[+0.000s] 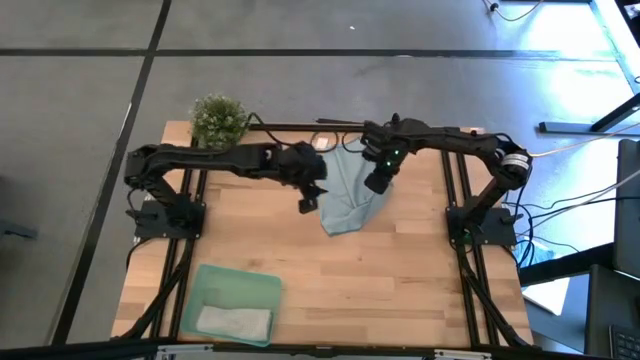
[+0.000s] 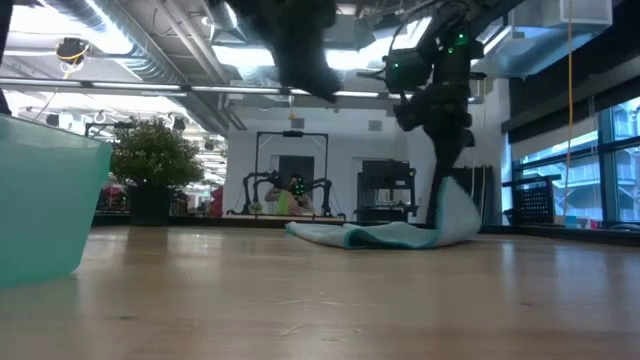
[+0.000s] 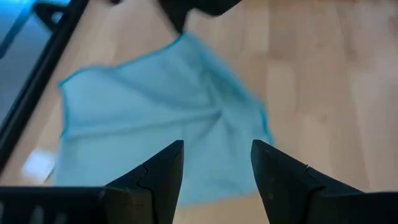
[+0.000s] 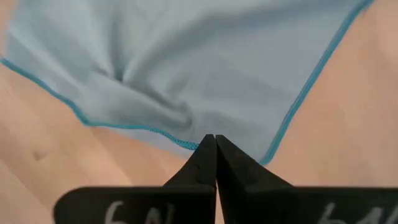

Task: Roll microfiber towels into tight, uniform cylinder then place into a basket
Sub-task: Roll the blue microfiber cloth

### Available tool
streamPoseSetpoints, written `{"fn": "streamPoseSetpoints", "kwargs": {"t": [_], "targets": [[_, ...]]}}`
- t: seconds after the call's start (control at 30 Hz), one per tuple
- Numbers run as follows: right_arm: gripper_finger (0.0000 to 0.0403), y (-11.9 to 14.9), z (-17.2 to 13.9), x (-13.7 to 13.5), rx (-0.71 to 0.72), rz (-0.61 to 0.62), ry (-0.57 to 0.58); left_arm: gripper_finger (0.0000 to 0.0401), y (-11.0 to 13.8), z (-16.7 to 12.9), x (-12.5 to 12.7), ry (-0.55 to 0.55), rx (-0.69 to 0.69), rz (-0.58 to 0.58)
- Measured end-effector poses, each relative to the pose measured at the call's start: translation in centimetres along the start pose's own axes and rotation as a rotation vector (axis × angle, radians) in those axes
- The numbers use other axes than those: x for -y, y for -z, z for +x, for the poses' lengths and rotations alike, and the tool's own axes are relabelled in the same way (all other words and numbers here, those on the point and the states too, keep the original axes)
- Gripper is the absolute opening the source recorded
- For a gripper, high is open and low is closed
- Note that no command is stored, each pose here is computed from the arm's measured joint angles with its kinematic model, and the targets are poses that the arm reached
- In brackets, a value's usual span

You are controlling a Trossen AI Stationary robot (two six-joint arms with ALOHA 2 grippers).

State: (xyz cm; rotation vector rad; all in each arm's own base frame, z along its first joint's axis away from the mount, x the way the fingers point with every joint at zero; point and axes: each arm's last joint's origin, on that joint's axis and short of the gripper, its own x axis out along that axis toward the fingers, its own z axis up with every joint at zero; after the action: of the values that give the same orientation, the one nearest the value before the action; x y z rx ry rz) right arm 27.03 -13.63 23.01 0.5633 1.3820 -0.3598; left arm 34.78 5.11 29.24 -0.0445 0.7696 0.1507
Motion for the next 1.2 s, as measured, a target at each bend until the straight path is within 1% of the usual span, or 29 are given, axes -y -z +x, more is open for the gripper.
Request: {"fn": "streamPoseSetpoints", "kwargs": {"t": [0.07, 0.13, 0.33, 0.4, 0.47, 0.53, 0.6, 0.7, 0.8, 0.9, 0.97, 1.03, 1.1, 1.2], "targets": [[0.0, -0.7, -0.8, 0.2, 0.049, -0.036, -0.003, 0.0183, -0.3, 1.6, 0.5, 0.022, 0.04, -0.017], [0.0, -1.2, -1.7, 0.4, 0.087, -0.072, -0.003, 0.0183, -0.3, 3.4, 1.1, 0.032, 0.052, -0.047], [0.0, -2.2, -3.6, 0.3, 0.155, -0.183, 0.002, 0.0183, -0.2, 8.6, 2.8, 0.058, 0.16, -0.101], [0.0, -2.3, -4.0, 0.2, 0.167, -0.206, 0.003, 0.0183, 0.1, 9.9, 3.0, 0.011, 0.176, -0.145], [0.0, -2.5, -4.3, 0.1, 0.177, -0.212, 0.004, 0.0183, 0.6, 11.0, 2.9, -0.065, 0.177, -0.204], [0.0, -2.5, -4.4, 0.1, 0.183, -0.214, 0.004, 0.0183, 1.0, 11.7, 2.7, -0.116, 0.163, -0.253], [0.0, -2.6, -4.6, 0.0, 0.188, -0.216, 0.004, 0.0183, 1.1, 11.9, 2.5, -0.121, 0.163, -0.285], [0.0, -2.6, -4.6, 0.0, 0.192, -0.219, 0.005, 0.0183, 1.1, 11.9, 2.4, -0.112, 0.164, -0.291], [0.0, -2.6, -4.6, 0.0, 0.194, -0.217, 0.004, 0.0183, 1.5, 12.6, 2.4, -0.113, 0.154, -0.293], [0.0, -2.7, -4.6, 0.0, 0.195, -0.216, 0.004, 0.0183, 1.6, 13.4, 2.4, -0.108, 0.168, -0.331], [0.0, -2.7, -4.6, 0.0, 0.195, -0.216, 0.004, 0.0183, 2.4, 14.1, 2.3, -0.128, 0.13, -0.34], [0.0, -2.7, -4.6, 0.0, 0.196, -0.216, 0.005, 0.0183, 2.6, 14.7, 2.2, -0.157, 0.15, -0.342], [0.0, -2.7, -4.6, 0.0, 0.196, -0.217, 0.005, 0.0183, 2.5, 14.7, 2.1, -0.192, 0.159, -0.342], [0.0, -2.7, -4.6, 0.0, 0.197, -0.229, 0.007, 0.0183, 2.5, 14.7, 2.0, -0.203, 0.16, -0.344]]}}
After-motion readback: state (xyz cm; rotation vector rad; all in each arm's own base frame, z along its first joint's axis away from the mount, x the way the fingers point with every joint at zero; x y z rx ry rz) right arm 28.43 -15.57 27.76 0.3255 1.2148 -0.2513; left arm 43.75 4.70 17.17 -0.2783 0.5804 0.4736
